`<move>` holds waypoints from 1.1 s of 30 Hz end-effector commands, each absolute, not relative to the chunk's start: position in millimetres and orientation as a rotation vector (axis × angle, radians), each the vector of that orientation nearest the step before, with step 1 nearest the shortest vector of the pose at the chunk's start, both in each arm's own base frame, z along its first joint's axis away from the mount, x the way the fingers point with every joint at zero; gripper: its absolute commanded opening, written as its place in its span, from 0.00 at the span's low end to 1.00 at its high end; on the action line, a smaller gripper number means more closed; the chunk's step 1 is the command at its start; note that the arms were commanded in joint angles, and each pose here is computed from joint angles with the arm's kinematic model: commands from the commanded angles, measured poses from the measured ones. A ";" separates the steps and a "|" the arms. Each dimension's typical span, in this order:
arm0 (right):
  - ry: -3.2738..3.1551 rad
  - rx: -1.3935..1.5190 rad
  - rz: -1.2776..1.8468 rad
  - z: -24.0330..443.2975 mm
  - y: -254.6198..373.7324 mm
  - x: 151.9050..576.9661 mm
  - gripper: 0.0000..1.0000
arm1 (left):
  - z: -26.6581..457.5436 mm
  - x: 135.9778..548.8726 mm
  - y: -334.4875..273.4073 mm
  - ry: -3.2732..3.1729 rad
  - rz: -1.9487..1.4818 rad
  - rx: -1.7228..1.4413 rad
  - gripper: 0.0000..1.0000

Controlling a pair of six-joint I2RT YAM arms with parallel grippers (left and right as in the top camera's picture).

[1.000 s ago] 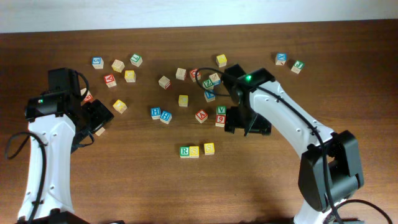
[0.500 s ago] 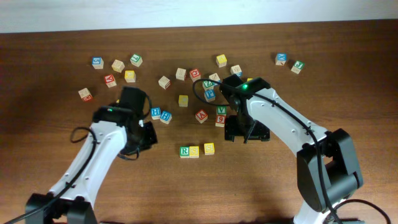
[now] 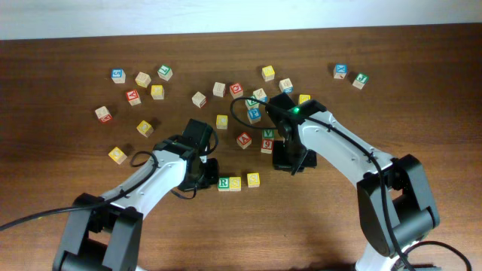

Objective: Spell out RSS

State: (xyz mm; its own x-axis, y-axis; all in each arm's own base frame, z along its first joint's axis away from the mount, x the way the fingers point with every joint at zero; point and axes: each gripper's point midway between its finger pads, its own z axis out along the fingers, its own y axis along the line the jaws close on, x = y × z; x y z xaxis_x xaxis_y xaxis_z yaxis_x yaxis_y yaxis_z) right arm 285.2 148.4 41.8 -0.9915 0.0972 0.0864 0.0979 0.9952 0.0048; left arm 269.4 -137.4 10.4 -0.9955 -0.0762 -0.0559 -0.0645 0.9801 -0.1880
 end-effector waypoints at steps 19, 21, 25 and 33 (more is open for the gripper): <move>-3.036 -0.149 -0.099 38.1 157.6 278.0 0.04 | -1.2 260.7 -170.2 3.108 -0.519 -0.074 0.00; -3.024 -0.149 -0.109 34.8 158.0 274.6 0.04 | -1.1 261.2 -170.6 3.105 -0.521 -0.073 0.00; -3.020 -0.149 -0.133 34.0 160.8 274.1 0.04 | -1.2 260.9 -170.5 3.107 -0.520 -0.073 0.00; -3.031 -0.148 -0.156 34.0 163.7 277.4 0.04 | 0.0 259.6 -173.6 3.110 -0.552 -0.070 0.00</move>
State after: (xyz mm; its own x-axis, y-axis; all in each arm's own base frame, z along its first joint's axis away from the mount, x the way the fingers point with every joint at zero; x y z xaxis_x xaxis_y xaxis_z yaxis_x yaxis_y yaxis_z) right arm 280.3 160.7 30.9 -0.9896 0.0942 0.1090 0.1033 0.9914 0.0810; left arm 265.0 -170.8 3.0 -0.9991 -0.0429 0.0021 -0.0412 0.9425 -0.3316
